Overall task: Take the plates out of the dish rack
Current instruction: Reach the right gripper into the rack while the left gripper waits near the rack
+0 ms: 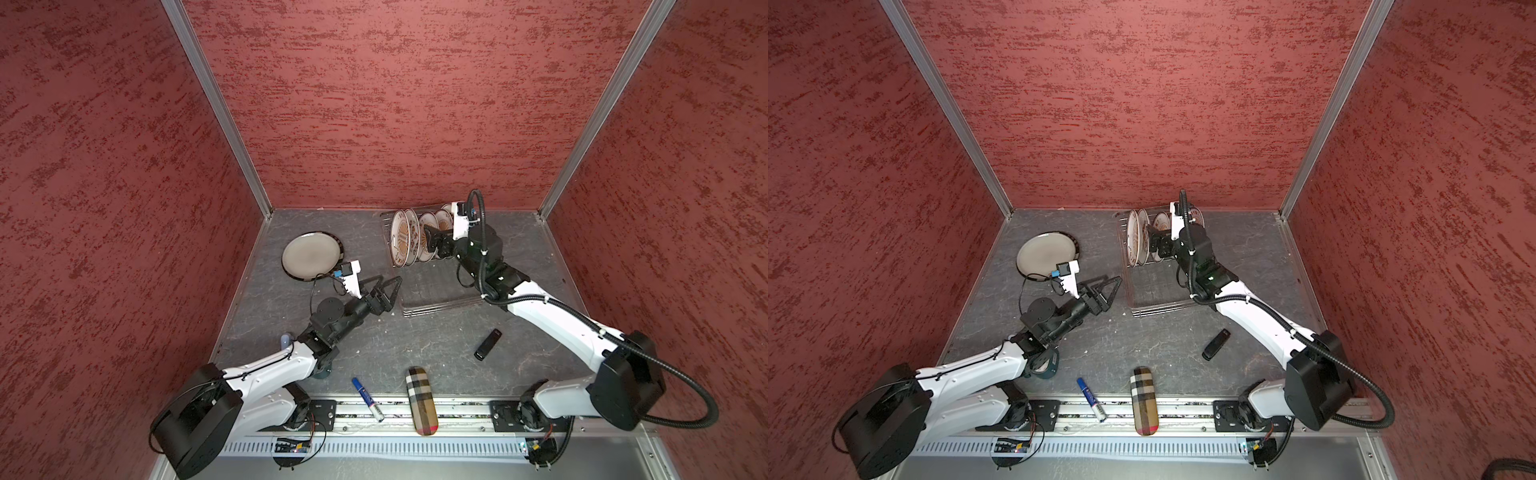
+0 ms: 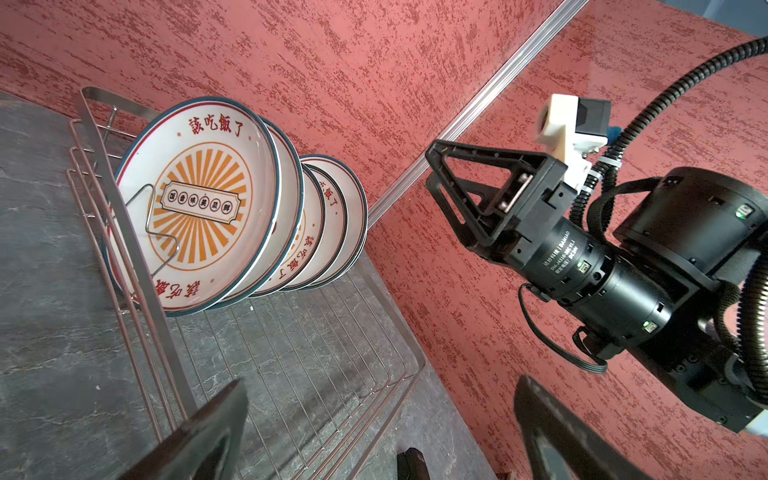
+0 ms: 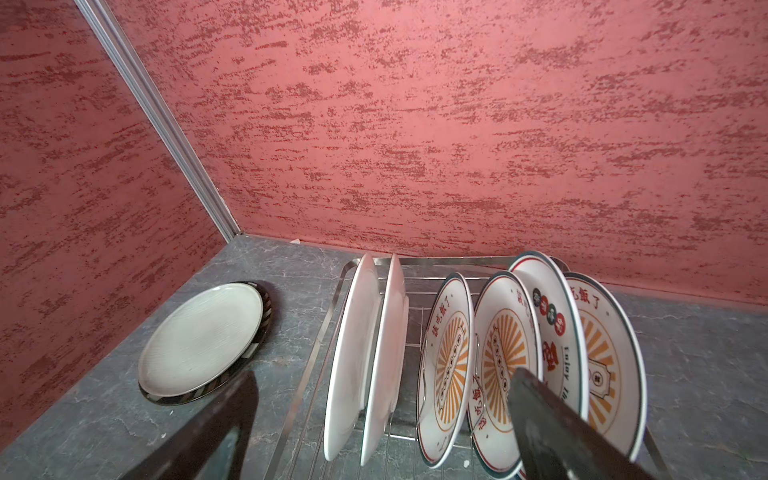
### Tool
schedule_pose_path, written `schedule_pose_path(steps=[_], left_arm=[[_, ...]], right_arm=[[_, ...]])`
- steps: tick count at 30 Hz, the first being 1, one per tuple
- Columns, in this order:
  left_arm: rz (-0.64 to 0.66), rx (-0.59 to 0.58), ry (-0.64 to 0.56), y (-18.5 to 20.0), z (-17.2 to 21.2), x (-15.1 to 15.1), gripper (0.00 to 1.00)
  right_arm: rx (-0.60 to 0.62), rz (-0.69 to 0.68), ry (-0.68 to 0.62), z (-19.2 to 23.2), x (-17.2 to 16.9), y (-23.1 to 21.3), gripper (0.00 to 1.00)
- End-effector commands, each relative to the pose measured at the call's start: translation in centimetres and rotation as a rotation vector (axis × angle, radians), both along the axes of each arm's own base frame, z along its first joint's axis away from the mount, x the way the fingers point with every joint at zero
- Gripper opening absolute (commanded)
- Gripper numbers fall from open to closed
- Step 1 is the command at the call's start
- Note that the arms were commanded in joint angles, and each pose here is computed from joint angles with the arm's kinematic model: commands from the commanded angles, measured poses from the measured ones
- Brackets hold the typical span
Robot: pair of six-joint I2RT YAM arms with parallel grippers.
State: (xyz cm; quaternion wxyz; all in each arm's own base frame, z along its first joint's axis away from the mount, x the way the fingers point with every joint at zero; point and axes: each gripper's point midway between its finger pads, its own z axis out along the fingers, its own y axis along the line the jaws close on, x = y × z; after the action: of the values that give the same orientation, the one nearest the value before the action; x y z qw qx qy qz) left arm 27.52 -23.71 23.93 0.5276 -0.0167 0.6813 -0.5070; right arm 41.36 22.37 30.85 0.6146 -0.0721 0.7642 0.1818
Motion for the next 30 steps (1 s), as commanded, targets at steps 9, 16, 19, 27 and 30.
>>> schedule_pose_path(steps=[9,16,19,27,30], left_arm=[[0.024,0.006,0.005,-0.1,-0.1,0.5,1.00],[0.030,0.016,-0.007,-0.2,0.2,0.7,0.99],[0.032,0.023,-0.006,-0.3,0.1,0.9,0.99],[-0.043,-0.011,0.013,-1.9,-0.1,1.1,0.99],[-0.025,-0.010,0.019,-1.7,-0.4,1.6,0.99]], right_arm=[[0.017,-0.117,0.090,-1.4,4.6,-4.5,0.79],[0.022,-0.072,0.137,-3.7,6.5,-4.9,0.66],[0.034,-0.004,0.112,-3.0,5.8,-3.5,0.59],[-0.067,0.024,0.161,-4.7,5.4,1.3,0.54],[-0.097,0.054,0.166,-5.4,5.0,3.5,0.52]])
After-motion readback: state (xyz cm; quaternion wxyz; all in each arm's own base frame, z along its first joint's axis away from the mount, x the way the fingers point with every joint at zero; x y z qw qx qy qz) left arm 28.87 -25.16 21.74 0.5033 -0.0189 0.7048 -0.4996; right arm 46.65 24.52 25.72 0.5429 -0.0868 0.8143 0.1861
